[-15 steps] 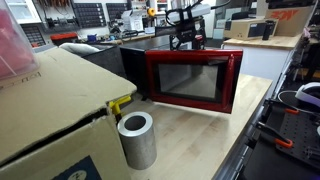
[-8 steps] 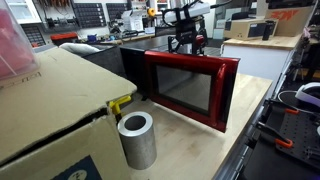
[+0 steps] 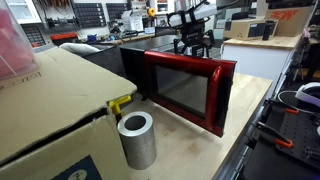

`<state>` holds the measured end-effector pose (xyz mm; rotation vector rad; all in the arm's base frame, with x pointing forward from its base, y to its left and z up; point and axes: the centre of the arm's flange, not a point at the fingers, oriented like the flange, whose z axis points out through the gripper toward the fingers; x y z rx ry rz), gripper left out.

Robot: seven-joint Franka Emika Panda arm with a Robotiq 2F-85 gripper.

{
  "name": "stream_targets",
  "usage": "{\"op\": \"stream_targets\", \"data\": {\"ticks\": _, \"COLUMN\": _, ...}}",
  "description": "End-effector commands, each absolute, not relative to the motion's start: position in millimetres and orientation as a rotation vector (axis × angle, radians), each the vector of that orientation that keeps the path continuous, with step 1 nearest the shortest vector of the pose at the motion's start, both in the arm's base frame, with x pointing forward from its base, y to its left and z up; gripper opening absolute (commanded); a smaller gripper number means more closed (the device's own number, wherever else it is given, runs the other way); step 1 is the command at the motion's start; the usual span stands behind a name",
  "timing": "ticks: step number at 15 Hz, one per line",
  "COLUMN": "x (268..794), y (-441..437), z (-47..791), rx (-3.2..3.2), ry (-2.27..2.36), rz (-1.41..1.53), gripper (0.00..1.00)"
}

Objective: Open the microwave door

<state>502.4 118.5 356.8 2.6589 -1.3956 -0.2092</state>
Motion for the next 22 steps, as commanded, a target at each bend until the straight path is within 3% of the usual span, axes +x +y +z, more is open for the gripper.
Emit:
{"op": "stream_targets", "data": {"ticks": 1, "x": 485, "y": 96, "z": 369, "rx": 2.621, "ry": -1.365, "rz": -0.189, "gripper": 1.0}}
{"op": "stream_targets", "data": {"ticks": 9, "x": 477, "y": 52, "z": 384, "rx": 2.704, "ry": -0.908, "rz": -0.357, "gripper": 1.0}}
{"op": "stream_targets", "data": {"ticks": 22, "x": 494, "y": -65, "z": 465, "rx": 2.887, "ry": -0.204, "rz": -0.244, "gripper": 1.0}}
